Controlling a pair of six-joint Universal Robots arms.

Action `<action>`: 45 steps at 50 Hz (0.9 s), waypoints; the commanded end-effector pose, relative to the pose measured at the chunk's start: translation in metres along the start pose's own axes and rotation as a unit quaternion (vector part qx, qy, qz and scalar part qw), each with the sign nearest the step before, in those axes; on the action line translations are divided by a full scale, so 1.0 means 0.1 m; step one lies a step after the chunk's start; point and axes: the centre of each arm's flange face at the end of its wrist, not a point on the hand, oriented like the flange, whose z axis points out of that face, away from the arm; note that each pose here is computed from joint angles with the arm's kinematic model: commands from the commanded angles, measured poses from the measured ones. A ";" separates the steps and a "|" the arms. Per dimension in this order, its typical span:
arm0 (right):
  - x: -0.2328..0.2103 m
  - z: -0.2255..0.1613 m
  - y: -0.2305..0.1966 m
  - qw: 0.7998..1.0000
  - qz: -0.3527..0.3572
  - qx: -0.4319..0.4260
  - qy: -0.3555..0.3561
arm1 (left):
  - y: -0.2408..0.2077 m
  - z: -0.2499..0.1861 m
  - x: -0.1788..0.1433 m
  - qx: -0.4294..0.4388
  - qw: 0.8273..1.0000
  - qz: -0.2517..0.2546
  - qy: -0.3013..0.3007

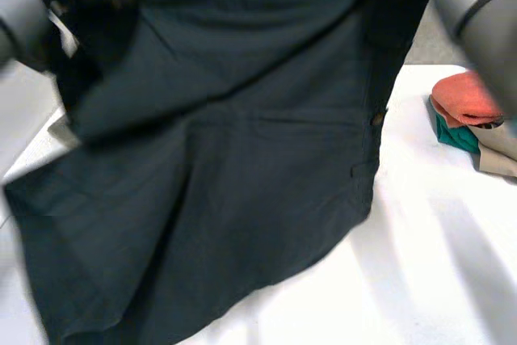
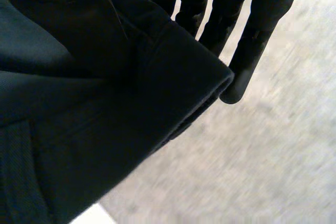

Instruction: Fold the laundry.

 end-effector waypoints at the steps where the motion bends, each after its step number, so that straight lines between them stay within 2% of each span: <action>1: -0.35 0.51 1.02 0.998 0.006 -0.056 0.014 | 1.06 0.61 -0.01 -0.063 0.998 0.010 -0.002; 7: -0.56 0.99 1.57 0.996 0.020 0.047 0.077 | 1.49 1.15 -0.30 0.002 0.997 0.028 -0.078; 10: -0.62 1.11 1.69 0.992 0.005 0.081 0.092 | 1.40 1.21 -0.39 0.026 0.994 -0.002 -0.106; 15: -0.52 1.07 1.71 0.996 -0.012 0.041 0.084 | 1.11 1.06 -0.40 0.035 0.991 -0.036 -0.122; 19: -0.34 0.87 1.58 0.998 -0.013 -0.027 0.049 | 0.92 0.66 -0.27 -0.002 0.994 -0.015 -0.112; 22: -0.32 0.60 1.54 0.995 -0.020 -0.093 -0.026 | 0.88 0.41 -0.17 -0.029 0.995 0.014 -0.098; 23: -0.32 0.44 1.50 0.990 -0.025 -0.121 -0.067 | 0.88 0.23 -0.07 -0.050 0.995 0.034 -0.082; 26: -0.35 0.16 1.49 0.977 -0.035 -0.166 -0.126 | 0.96 -0.08 0.10 -0.094 0.993 0.058 -0.047; 27: -0.38 -0.03 1.49 0.967 -0.045 -0.194 -0.161 | 1.06 -0.31 0.22 -0.130 0.989 0.071 -0.018; 30: -0.41 -0.28 1.54 0.950 -0.062 -0.230 -0.202 | 1.21 -0.65 0.39 -0.182 0.979 0.085 0.029; 31: -0.42 -0.42 1.59 0.940 -0.073 -0.248 -0.221 | 1.30 -0.86 0.50 -0.213 0.971 0.089 0.057; 35: -0.51 -0.71 1.78 0.920 -0.089 -0.281 -0.259 | 1.55 -1.29 0.67 -0.283 0.950 0.087 0.104; 37: -0.56 -0.78 1.87 0.916 -0.092 -0.284 -0.267 | 1.63 -1.40 0.71 -0.301 0.944 0.083 0.110; 45: -0.72 -0.87 2.30 0.929 -0.110 -0.239 -0.259 | 1.91 -1.56 0.76 -0.341 0.931 0.075 0.104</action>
